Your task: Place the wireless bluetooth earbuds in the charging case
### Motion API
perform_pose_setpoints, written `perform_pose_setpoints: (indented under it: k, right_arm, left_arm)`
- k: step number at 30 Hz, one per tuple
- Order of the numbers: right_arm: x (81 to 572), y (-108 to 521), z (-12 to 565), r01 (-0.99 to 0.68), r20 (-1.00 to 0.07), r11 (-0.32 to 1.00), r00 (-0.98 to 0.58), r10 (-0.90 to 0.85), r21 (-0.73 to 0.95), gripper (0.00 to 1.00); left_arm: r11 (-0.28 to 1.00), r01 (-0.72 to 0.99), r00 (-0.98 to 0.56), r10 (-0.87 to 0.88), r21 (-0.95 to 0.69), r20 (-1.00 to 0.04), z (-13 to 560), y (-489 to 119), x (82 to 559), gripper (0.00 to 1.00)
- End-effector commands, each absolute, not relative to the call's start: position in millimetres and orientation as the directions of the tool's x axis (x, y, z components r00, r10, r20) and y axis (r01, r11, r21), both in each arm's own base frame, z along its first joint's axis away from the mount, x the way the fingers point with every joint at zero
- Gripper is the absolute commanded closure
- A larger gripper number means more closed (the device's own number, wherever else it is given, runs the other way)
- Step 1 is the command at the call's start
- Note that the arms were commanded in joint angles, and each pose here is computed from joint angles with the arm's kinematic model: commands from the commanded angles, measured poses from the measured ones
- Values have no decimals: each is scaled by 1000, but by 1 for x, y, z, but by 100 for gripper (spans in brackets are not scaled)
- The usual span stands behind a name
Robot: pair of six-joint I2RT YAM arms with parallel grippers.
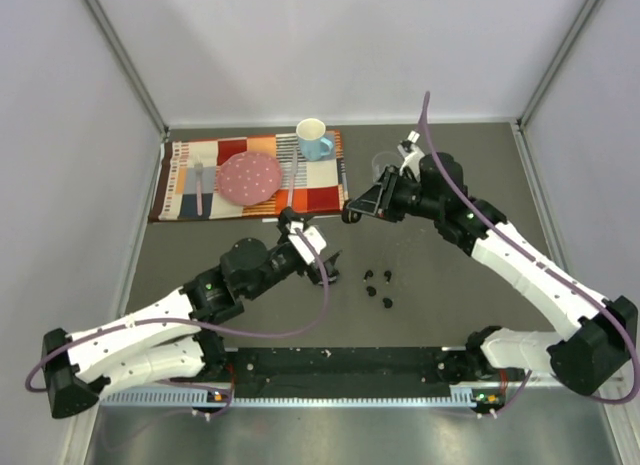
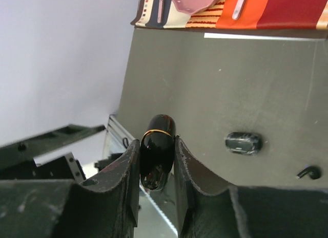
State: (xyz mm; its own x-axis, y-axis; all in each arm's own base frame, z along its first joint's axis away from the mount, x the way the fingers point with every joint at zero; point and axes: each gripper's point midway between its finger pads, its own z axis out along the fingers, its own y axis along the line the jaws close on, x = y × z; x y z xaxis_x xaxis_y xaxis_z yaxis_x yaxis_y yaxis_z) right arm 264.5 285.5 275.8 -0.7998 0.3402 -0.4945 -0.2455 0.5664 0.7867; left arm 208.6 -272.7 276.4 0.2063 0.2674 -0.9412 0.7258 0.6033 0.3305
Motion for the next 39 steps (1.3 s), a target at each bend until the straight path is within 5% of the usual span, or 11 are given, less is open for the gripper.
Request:
perform_pose_setpoints:
  k: [1, 9, 18, 24, 39]
  right_arm:
    - [248, 276, 292, -512, -658, 506, -737, 156, 694, 100]
    - [208, 267, 287, -761, -782, 381, -608, -137, 525, 100]
    - [167, 270, 320, -887, -865, 110, -461, -196, 448, 100]
    - [156, 272, 329, -899, -879, 23, -432, -203, 437, 100]
    - [161, 271, 333, -907, -887, 50, -419, -194, 417, 100]
  left_arm:
    - [521, 822, 149, 195, 231, -969, 296, -269, 199, 1]
    - [171, 985, 18, 54, 27, -998, 326, -272, 178, 1]
    - [-191, 971, -137, 41, -142, -990, 341, -291, 139, 1]
    - [-198, 960, -186, 70, -197, -980, 327, -296, 145, 2]
    - [-216, 907, -353, 73, -360, -933, 326, -317, 161, 13]
